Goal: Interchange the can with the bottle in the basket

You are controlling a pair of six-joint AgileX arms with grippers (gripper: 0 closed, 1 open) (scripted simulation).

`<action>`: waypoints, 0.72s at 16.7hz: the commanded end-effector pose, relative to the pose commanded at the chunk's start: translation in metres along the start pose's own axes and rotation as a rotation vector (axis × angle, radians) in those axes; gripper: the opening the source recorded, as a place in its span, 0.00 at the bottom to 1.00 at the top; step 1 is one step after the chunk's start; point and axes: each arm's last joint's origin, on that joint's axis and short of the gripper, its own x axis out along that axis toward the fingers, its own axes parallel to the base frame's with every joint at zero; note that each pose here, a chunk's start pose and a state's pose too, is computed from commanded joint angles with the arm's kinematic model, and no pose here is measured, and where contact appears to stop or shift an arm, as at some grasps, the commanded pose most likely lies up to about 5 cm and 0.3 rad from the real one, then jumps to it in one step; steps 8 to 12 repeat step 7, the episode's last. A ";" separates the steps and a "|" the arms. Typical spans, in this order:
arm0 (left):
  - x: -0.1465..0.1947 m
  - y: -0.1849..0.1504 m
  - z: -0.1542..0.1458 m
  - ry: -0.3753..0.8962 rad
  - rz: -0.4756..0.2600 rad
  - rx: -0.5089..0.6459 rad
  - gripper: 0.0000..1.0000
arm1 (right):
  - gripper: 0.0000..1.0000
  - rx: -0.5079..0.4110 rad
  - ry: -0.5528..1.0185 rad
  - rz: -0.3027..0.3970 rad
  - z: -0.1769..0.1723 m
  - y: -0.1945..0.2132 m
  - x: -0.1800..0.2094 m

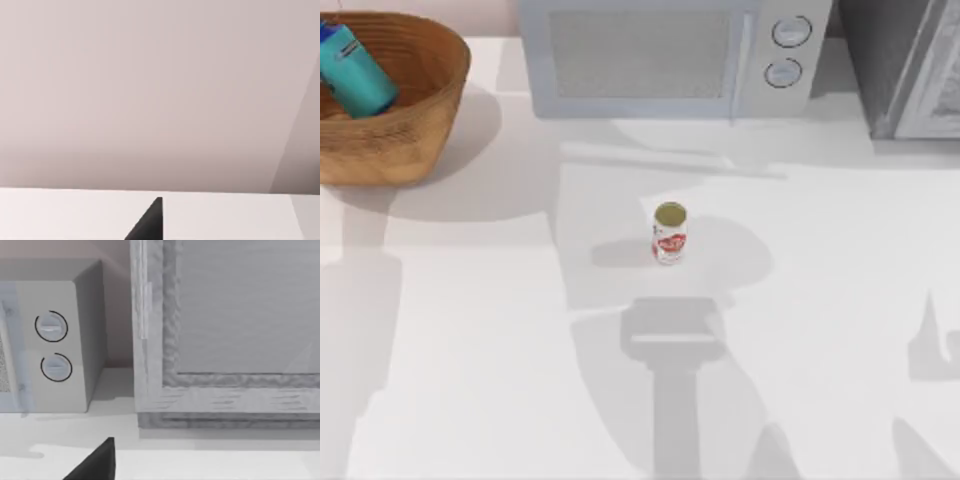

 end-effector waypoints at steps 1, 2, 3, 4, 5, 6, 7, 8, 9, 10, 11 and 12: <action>0.000 0.000 0.000 0.000 0.000 0.000 0.98 | 1.00 0.000 0.000 0.000 0.000 0.000 0.000; 0.000 0.000 0.000 0.000 0.000 0.000 1.00 | 1.00 0.000 0.000 0.000 0.000 0.000 0.000; 0.000 0.000 0.000 0.000 0.000 0.000 1.00 | 1.00 0.000 0.000 0.000 0.000 0.000 0.000; 0.000 0.000 0.000 0.000 0.000 0.000 1.00 | 1.00 0.000 0.000 0.000 0.000 0.000 0.000; 0.000 0.000 0.000 0.000 0.000 0.000 1.00 | 1.00 0.000 0.000 0.000 0.000 0.000 0.000; 0.000 0.000 0.000 0.000 0.000 0.000 1.00 | 1.00 0.000 0.000 0.000 0.000 0.000 0.000; 0.000 0.000 0.000 0.000 0.000 0.000 1.00 | 1.00 0.000 0.000 0.000 0.000 0.000 0.000; 0.000 0.000 0.000 0.000 0.000 0.000 1.00 | 1.00 0.000 0.000 0.000 0.000 0.000 0.000; 0.000 0.000 0.000 0.000 0.000 0.000 1.00 | 1.00 0.000 0.000 0.000 0.000 0.000 0.000; 0.000 0.000 0.000 0.000 0.000 0.000 1.00 | 1.00 0.000 0.000 0.000 0.000 0.000 0.000; 0.000 0.000 0.000 0.000 0.000 0.000 1.00 | 1.00 0.000 0.000 0.000 0.000 0.000 0.000; 0.000 0.000 0.000 0.000 0.000 0.000 1.00 | 1.00 0.000 0.000 0.000 0.000 0.000 0.000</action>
